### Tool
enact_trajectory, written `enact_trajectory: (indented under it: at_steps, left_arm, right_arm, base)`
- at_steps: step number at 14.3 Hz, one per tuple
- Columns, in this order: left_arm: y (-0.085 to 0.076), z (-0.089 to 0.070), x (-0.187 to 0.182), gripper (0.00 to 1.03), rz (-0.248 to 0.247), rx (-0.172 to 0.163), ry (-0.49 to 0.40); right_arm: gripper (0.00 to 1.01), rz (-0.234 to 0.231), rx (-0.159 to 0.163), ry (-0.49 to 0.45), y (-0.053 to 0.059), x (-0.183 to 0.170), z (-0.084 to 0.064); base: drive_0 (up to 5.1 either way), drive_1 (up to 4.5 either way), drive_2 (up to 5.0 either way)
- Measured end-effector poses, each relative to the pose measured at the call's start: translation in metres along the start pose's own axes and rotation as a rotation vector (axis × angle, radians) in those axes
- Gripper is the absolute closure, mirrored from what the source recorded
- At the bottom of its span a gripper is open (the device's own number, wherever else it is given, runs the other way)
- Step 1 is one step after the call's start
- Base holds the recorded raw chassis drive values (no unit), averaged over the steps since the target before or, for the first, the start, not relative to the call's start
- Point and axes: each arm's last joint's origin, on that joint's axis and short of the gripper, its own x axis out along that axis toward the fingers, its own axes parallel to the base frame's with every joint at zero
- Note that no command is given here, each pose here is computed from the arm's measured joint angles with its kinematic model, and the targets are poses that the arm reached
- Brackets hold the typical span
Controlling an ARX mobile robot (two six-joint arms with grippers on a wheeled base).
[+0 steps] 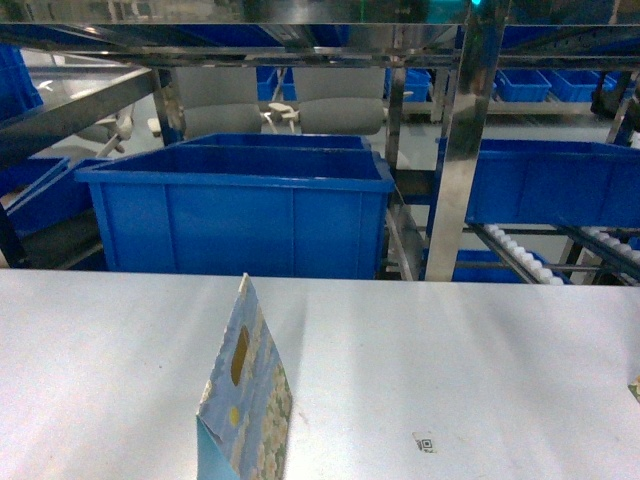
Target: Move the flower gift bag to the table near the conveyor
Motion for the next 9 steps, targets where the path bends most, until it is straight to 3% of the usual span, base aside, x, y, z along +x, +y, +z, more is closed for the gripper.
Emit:
enact_trajectory:
  at_steps: [1,2,4,5,6,7,9]
  left_arm:
    - [0.009,-0.013,-0.004,0.34,-0.007,-0.019,-0.002]
    - [0.015,-0.018,-0.007,0.46,-0.016,-0.028,-0.004]
    - [0.024,-0.029,-0.011,0.74,-0.019,-0.036,-0.005]
    - [0.028,-0.035,-0.014,0.88,-0.018,-0.036,-0.001]
    - [0.031,-0.039,-0.016,1.02,-0.020,-0.041,-0.006]
    - [0.034,-0.042,-0.018,1.01,-0.019,-0.042,-0.009]
    - [0.042,-0.049,-0.021,1.01,-0.034,-0.041,-0.004]
  right_arm:
    - [0.30,0.055,0.024,-0.070,0.006,-0.005,-0.011]
    - [0.42,0.085,0.038,-0.067,0.010,-0.004,-0.015]
    - [0.70,0.067,0.054,-0.048,0.016,-0.003,-0.029]
    - [0.85,0.088,0.056,-0.056,0.025,-0.003,-0.032]
    - [0.99,0.096,0.056,-0.062,0.026,-0.003,-0.034]
    - [0.99,0.076,0.060,-0.056,0.025,-0.003,-0.039]
    - [0.99,0.078,0.060,-0.054,0.026,-0.003,-0.044]
  base:
    - [0.0,0.00,0.0]
    - [0.0,0.00,0.0]
    - [0.0,0.00,0.0]
    - [0.0,0.00,0.0]
    - [0.0,0.00,0.0]
    - [0.0,0.00,0.0]
    - [0.0,0.00,0.0]
